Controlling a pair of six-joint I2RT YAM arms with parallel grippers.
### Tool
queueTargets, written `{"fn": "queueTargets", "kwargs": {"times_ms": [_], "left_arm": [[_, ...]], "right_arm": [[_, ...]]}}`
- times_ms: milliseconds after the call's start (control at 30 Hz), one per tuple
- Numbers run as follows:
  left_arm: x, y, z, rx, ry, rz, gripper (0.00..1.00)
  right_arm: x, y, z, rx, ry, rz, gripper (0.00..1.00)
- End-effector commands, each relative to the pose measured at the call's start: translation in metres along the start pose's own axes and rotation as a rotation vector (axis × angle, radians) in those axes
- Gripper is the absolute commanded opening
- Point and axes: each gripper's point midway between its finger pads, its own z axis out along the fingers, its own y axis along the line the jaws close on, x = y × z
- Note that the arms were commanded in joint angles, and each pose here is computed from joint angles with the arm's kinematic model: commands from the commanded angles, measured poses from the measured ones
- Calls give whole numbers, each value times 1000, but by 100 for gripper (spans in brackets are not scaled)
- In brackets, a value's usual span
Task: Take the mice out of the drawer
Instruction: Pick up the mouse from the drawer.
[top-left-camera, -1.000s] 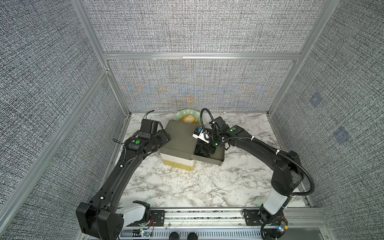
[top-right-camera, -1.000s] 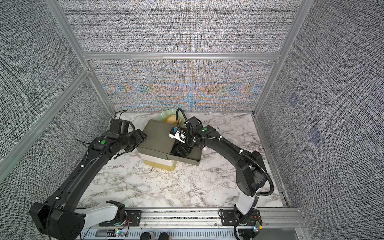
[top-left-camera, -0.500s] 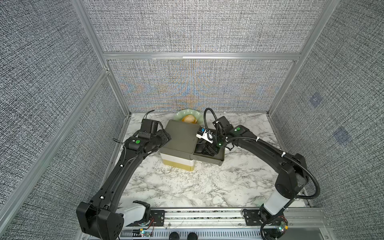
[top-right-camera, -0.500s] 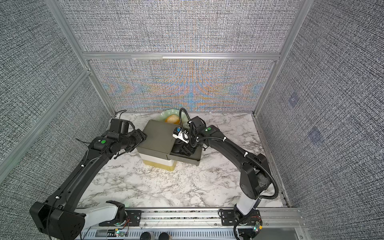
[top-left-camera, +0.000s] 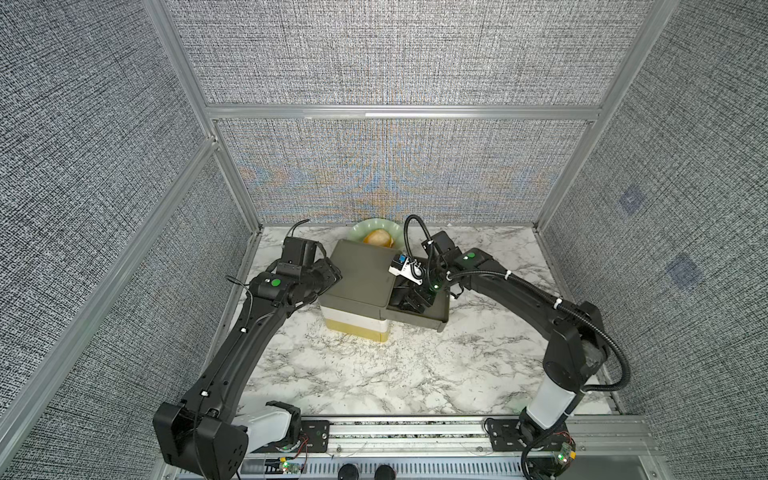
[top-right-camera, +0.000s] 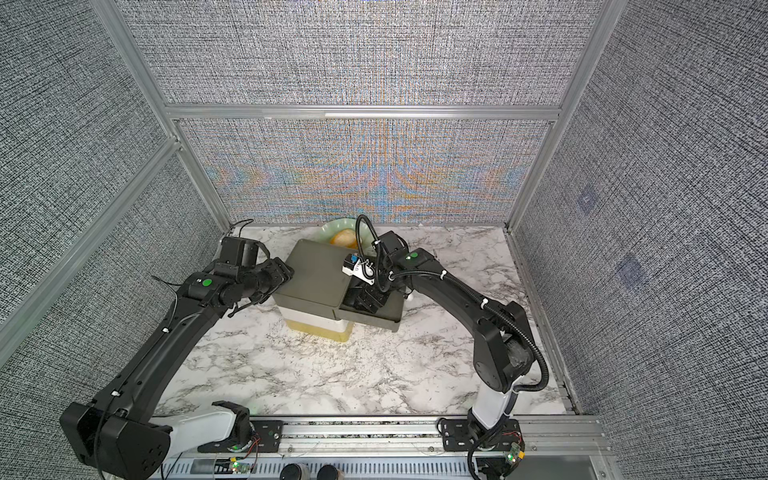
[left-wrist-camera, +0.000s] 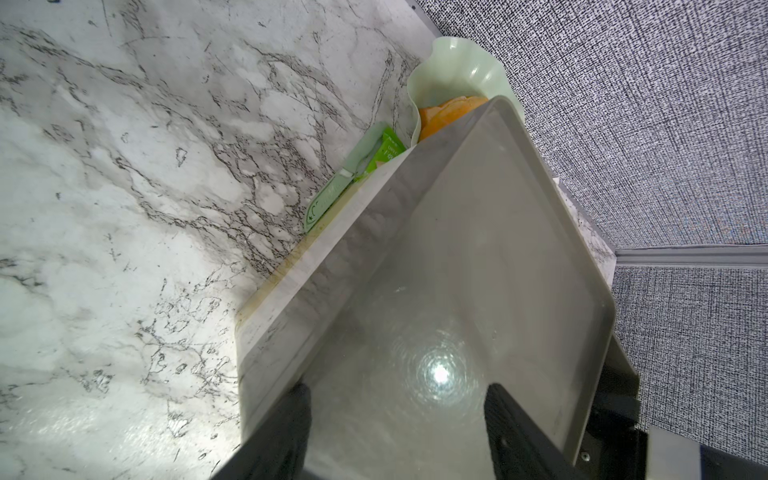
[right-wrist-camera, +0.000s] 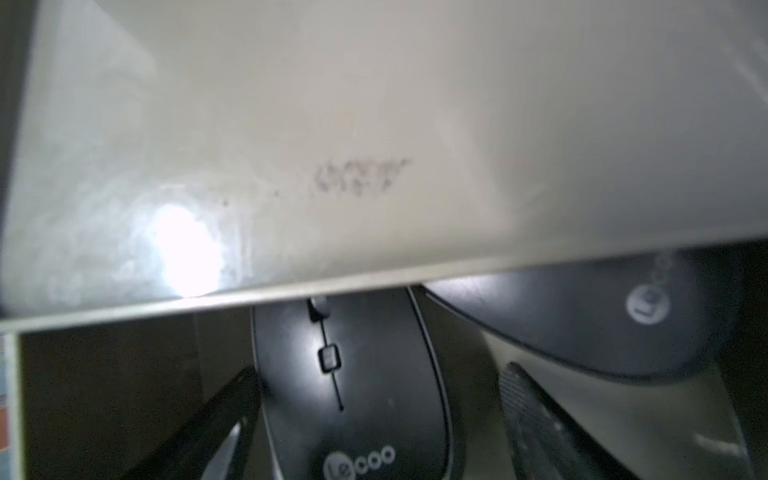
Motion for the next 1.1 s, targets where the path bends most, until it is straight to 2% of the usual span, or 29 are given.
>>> {"fn": "queueTargets", "kwargs": {"times_ms": [0, 167, 633, 833, 1067], "left_arm": [[12, 23, 3, -96, 45, -5, 69], [11, 22, 3, -97, 44, -3, 69], [10, 22, 3, -95, 41, -8, 69], [7, 19, 2, -95, 39, -3, 71], [7, 18, 1, -93, 38, -2, 72]], "right_arm": [[2, 4, 3, -31, 5, -6, 88], [3, 6, 3, -45, 6, -11, 87], [2, 4, -10, 1, -2, -28, 59], [5, -2, -20, 34, 3, -17, 54], [21, -5, -20, 42, 28, 4, 54]]}}
